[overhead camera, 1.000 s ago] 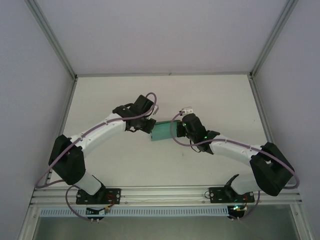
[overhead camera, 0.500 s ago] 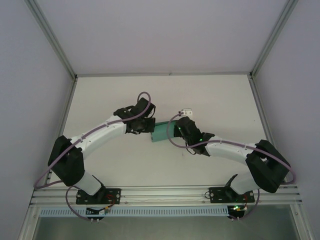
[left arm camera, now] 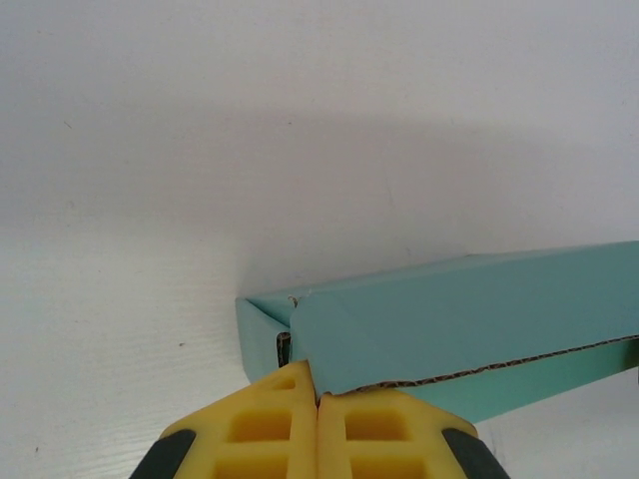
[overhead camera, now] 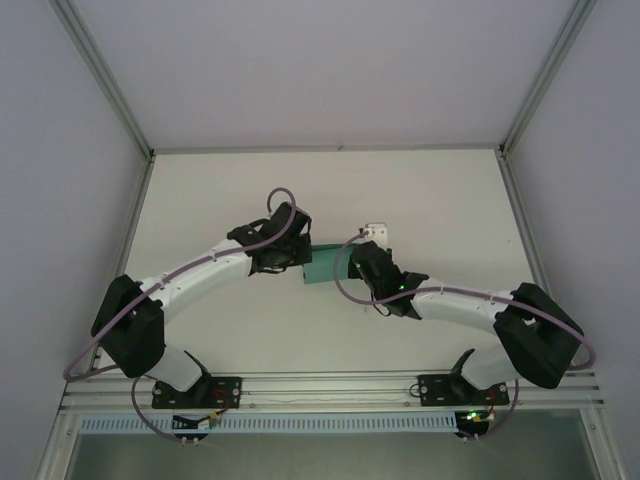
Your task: Assemble paper box
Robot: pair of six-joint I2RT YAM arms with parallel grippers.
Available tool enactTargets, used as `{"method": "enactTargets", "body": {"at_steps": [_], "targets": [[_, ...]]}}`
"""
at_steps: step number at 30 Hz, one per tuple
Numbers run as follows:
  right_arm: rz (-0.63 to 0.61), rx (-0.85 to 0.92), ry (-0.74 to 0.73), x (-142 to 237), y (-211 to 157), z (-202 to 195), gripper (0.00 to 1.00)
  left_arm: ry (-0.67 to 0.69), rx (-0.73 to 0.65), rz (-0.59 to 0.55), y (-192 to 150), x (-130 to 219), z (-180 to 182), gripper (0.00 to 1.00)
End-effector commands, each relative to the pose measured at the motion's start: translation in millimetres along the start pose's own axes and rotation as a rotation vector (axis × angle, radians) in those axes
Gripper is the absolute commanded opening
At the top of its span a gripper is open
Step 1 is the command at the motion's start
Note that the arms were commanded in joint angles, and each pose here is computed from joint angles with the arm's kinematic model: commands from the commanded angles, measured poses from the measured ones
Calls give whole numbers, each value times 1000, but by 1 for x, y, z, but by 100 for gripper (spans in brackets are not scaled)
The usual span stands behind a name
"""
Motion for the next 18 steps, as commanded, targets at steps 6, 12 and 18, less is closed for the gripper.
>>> {"method": "enactTargets", "body": {"at_steps": [6, 12, 18], "targets": [[128, 66, -54, 5, -32, -17, 6, 188, -29, 159, -25, 13, 21, 0], [128, 82, -63, 5, -31, -18, 6, 248, -36, 195, -34, 5, 30, 11], [125, 88, -63, 5, -30, -18, 6, 157, -21, 199, -37, 7, 21, 14]]}}
Point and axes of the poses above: each hand's point on the last joint's axis, 136 mm out from that joint toward the fingers, its own x axis back along the fingers, its own z axis along the line the jaws close on, y = z × x, the point moved 7 cm from there along x, back along the fingers, and after that the axes turned 5 degrees about -x, right-handed, at the moved point
